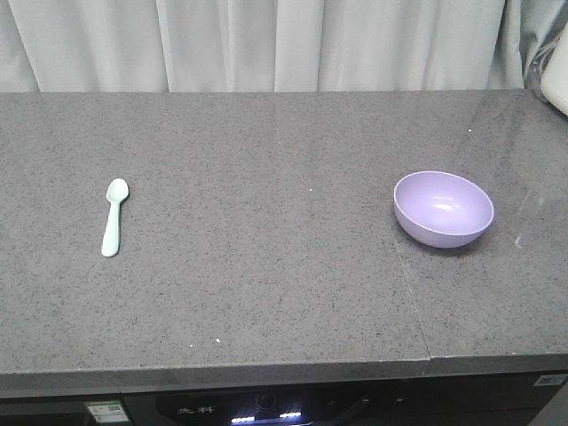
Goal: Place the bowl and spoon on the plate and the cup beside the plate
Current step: 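Finish approach, stopping with spoon and bowl in front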
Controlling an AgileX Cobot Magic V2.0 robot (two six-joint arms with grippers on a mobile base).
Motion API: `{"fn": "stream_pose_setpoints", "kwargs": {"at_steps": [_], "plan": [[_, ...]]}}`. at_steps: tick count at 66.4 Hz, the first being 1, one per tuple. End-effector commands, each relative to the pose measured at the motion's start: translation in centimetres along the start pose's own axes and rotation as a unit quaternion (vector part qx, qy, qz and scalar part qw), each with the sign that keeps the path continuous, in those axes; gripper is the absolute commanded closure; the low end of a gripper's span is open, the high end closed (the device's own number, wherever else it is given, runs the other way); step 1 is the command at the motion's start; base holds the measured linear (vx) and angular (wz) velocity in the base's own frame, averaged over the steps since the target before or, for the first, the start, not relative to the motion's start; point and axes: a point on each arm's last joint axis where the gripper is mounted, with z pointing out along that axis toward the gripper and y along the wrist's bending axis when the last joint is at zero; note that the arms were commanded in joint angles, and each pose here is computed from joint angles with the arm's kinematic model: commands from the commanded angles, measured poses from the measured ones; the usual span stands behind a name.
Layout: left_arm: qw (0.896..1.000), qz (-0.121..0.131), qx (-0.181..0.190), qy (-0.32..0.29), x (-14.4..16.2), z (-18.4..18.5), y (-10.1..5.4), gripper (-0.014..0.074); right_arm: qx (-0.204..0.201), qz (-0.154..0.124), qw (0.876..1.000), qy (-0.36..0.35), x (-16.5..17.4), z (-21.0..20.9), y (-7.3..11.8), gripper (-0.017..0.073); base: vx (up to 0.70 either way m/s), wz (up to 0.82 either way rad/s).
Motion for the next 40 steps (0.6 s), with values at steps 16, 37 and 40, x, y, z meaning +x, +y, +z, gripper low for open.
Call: {"fn": "stream_pose_setpoints", "kwargs": {"at_steps": [16, 37, 40], "plan": [[1.000, -0.009, 0.003, -0.014, 0.47, 0.16, -0.02, 0.0599, -0.006, -0.005, 0.999, -0.032, -0.21, -0.06, 0.17, 0.0561, 0.03, 0.00], [1.000, -0.009, 0.003, -0.014, 0.47, 0.16, -0.02, 0.0599, -0.006, -0.005, 0.999, -0.032, -0.21, -0.06, 0.17, 0.0561, 0.02, 0.00], [1.000, -0.009, 0.003, -0.014, 0.47, 0.16, -0.02, 0.0599, -0.006, -0.005, 0.999, -0.032, -0.21, -0.06, 0.17, 0.0561, 0.02, 0.00]]}}
